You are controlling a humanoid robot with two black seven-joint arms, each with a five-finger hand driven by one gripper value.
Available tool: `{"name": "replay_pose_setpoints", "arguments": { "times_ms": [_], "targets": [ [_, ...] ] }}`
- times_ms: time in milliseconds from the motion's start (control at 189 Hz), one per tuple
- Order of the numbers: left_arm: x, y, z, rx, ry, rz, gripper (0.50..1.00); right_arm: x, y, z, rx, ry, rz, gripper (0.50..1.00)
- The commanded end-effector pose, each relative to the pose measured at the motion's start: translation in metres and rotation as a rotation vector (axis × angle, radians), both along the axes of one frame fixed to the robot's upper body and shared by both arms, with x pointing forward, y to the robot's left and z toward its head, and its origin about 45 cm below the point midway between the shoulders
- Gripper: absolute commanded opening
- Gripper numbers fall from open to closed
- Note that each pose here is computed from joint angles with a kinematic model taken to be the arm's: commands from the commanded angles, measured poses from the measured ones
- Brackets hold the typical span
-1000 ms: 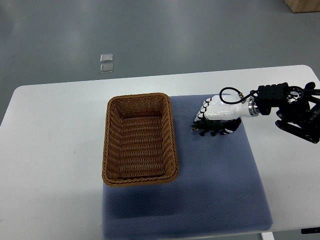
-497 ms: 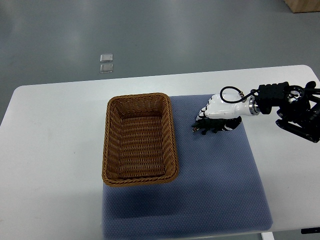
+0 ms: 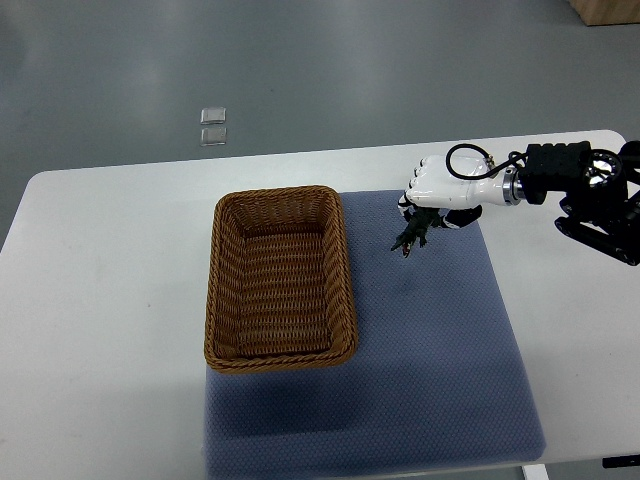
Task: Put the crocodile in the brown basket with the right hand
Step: 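Lift the crocodile and carry it over the wicker basket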
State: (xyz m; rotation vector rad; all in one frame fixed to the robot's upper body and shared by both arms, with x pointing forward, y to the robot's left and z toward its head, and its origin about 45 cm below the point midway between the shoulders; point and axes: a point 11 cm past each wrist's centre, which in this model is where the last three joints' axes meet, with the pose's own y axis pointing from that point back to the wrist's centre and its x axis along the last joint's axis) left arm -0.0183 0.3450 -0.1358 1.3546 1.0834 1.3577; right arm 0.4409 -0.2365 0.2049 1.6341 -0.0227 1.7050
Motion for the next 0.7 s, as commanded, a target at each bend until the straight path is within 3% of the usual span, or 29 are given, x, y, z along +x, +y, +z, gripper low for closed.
{"name": "replay_pose_setpoints", "arguments": {
  "times_ms": [0, 413, 693],
  "targets": [
    [0.000, 0.000, 0.000, 0.000, 0.000, 0.000, 1.000, 0.001, 0.000, 0.002, 0.014, -0.009, -0.001, 0.500],
    [0.000, 0.000, 0.000, 0.000, 0.000, 0.000, 1.000, 0.001, 0.006, 0.006, 0.047, -0.022, 0.009, 0.500],
    [0.000, 0.000, 0.000, 0.000, 0.000, 0.000, 1.000, 0.018, 0.028, 0.048, 0.141, -0.067, 0.021, 0.500]
  ]
}}
